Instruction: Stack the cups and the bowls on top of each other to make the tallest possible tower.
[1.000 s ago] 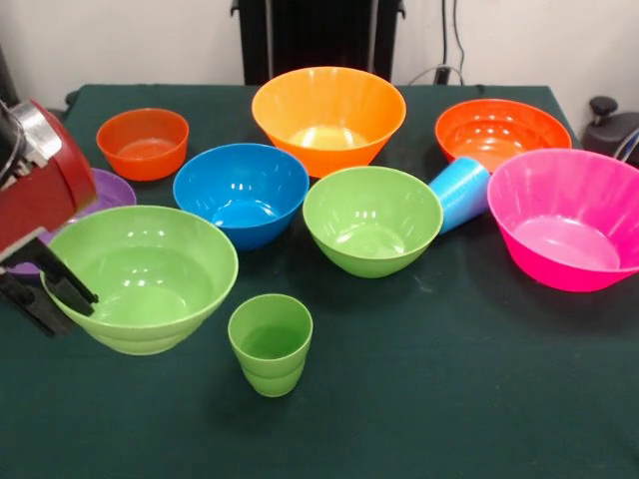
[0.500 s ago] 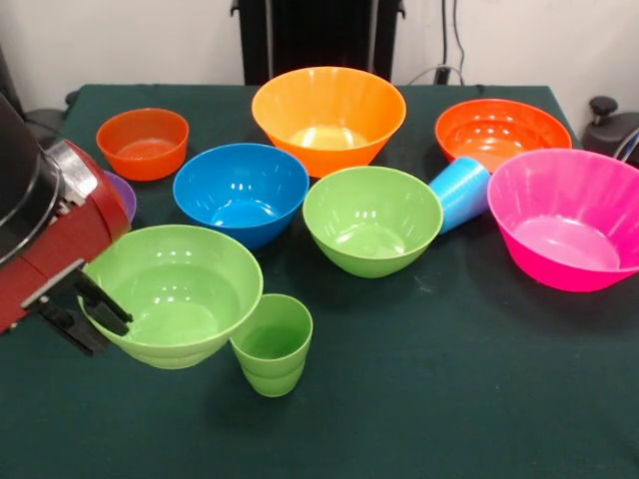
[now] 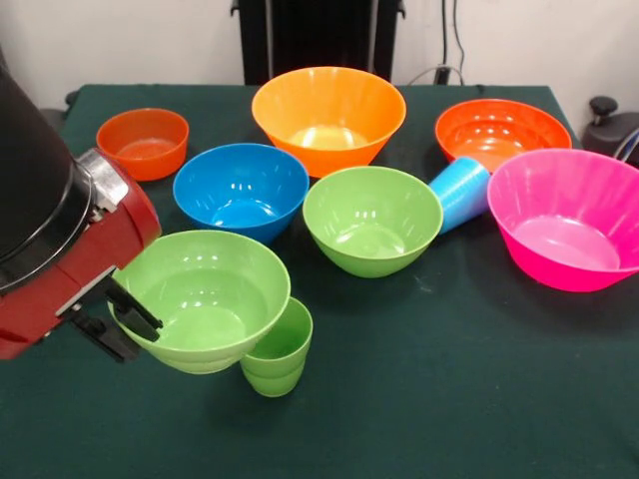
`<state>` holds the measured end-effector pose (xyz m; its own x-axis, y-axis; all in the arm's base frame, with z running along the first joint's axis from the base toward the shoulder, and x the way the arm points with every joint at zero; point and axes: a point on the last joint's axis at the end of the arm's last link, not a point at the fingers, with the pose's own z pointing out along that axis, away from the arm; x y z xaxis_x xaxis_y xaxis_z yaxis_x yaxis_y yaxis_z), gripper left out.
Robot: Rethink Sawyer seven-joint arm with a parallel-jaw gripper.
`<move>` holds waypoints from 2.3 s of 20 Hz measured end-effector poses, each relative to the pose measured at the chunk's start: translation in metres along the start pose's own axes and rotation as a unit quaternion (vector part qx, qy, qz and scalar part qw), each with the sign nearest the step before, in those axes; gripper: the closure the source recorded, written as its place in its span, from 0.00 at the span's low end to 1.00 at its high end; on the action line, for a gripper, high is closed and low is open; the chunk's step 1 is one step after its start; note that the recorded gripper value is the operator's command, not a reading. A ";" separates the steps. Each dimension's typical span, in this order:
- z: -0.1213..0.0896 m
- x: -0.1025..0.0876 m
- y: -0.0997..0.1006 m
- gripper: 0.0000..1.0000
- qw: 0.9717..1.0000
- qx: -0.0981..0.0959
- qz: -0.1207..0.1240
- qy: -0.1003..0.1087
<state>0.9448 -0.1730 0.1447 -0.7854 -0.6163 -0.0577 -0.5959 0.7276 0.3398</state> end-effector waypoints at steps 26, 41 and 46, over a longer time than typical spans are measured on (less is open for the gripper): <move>-0.003 0.000 0.007 1.00 0.998 -0.021 -0.037 -0.051; 0.011 -0.004 0.028 1.00 0.993 -0.034 -0.091 -0.067; 0.021 -0.007 0.036 1.00 0.992 -0.038 -0.106 -0.061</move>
<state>0.9251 -0.1364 0.1381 -0.6603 -0.7094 -0.2466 -0.7395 0.5568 0.3782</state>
